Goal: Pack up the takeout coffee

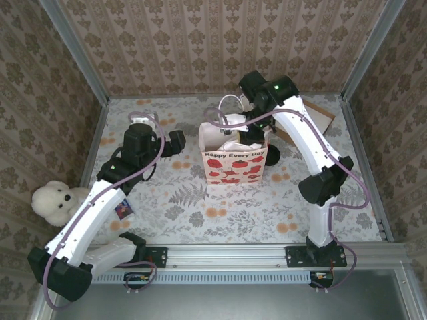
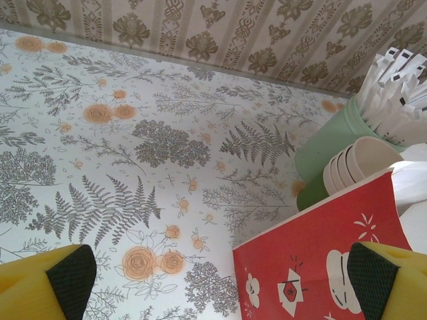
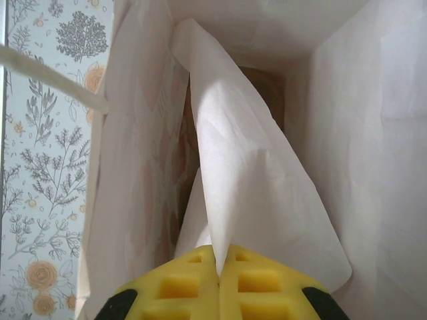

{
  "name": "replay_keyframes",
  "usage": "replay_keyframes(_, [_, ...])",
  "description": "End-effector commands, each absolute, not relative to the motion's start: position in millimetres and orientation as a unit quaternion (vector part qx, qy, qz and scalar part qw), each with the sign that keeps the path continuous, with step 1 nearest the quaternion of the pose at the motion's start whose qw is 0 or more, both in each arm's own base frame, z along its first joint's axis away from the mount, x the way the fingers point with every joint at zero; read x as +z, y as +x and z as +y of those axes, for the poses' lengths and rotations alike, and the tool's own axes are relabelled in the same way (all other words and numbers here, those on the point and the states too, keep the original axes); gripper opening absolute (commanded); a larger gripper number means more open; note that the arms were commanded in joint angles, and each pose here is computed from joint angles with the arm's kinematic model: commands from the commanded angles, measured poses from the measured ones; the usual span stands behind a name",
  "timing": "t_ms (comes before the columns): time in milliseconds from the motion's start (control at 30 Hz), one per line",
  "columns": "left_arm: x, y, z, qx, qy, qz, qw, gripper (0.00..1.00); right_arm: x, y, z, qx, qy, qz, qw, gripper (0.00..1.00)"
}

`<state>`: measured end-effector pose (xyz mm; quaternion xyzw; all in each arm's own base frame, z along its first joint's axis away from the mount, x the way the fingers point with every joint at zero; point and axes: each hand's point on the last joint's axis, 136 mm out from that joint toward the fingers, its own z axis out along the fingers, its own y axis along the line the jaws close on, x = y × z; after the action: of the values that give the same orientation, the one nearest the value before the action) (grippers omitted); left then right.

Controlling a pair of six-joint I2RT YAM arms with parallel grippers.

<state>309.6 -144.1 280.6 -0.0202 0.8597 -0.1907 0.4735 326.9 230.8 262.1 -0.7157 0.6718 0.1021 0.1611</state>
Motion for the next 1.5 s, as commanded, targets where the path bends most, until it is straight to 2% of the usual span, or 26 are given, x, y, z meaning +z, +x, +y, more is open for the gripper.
replay_keyframes(0, [278,311,-144,-0.204,-0.039,0.858,0.469,1.00,258,321,236,0.141,-0.721,0.662,0.150,0.00])
replay_keyframes(433, [261,317,-147,-0.210,-0.055,0.876,0.431,1.00,235,324,247,0.180,-0.712,0.667,0.125,0.02])
replay_keyframes(633, [260,316,-148,-0.213,-0.054,0.878,0.426,1.00,221,330,246,0.160,-0.706,0.682,0.106,0.12])
replay_keyframes(867, [257,315,-147,-0.211,-0.056,0.880,0.421,1.00,240,338,242,0.126,-0.703,0.685,0.144,0.28])
replay_keyframes(1400, [252,317,-151,-0.213,-0.054,0.884,0.412,1.00,262,330,215,0.074,-0.700,0.693,0.155,0.38])
replay_keyframes(1467, [253,317,-153,-0.218,-0.051,0.884,0.411,1.00,267,331,214,0.069,-0.694,0.697,0.167,0.43])
